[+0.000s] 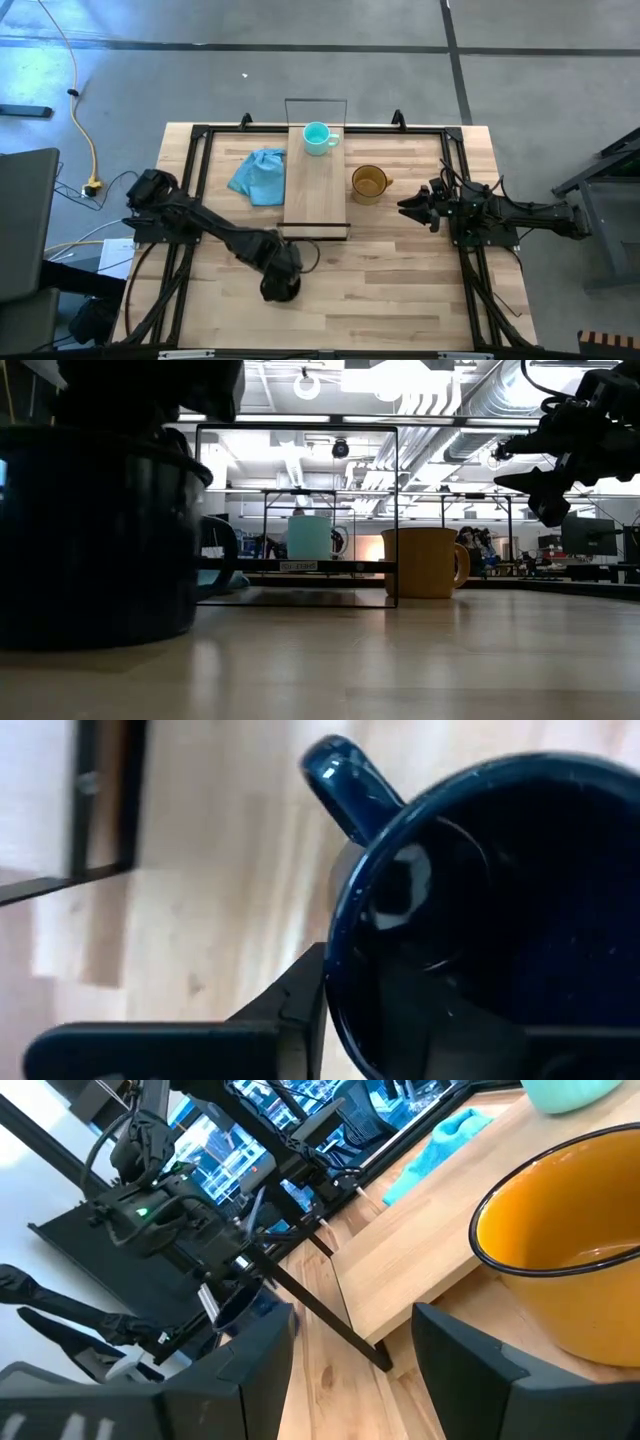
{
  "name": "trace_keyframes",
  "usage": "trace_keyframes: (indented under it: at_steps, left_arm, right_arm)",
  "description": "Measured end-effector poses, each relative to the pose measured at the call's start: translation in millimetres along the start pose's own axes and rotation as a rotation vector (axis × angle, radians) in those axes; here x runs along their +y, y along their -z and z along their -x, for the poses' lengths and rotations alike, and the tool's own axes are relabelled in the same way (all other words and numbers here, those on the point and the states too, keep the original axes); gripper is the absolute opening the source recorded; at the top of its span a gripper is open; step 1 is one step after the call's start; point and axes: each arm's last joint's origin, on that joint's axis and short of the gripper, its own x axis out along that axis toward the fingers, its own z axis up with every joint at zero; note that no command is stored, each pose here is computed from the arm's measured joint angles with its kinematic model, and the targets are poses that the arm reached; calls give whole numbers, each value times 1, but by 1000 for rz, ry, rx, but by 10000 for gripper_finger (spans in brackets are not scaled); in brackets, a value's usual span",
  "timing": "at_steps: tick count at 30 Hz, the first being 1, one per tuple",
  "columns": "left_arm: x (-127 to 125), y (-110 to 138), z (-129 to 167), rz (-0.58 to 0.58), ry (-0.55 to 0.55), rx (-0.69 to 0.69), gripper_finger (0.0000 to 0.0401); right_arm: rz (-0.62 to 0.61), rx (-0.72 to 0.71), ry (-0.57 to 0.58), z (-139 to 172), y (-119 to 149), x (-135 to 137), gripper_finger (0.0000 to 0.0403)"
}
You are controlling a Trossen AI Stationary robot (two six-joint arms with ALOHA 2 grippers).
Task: Stack small to large cups/mugs on shelf
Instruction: Put the dark blue mug on the shelf
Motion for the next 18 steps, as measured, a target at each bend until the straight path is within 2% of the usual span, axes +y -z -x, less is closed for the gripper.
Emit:
trace_keyframes:
  at_steps: [4, 9, 18]
  left_arm:
    - [-8, 5, 0, 37, 9, -6, 40]
    - [-7, 7, 1, 168, -42, -16, 38]
    - [-7, 6, 2, 303, -37, -38, 93]
  right_arm:
    - [8, 0, 0, 0, 0, 0, 195]
    - [16, 0, 0, 0, 0, 0, 195]
    - [17, 1, 0, 0, 0, 0, 195]
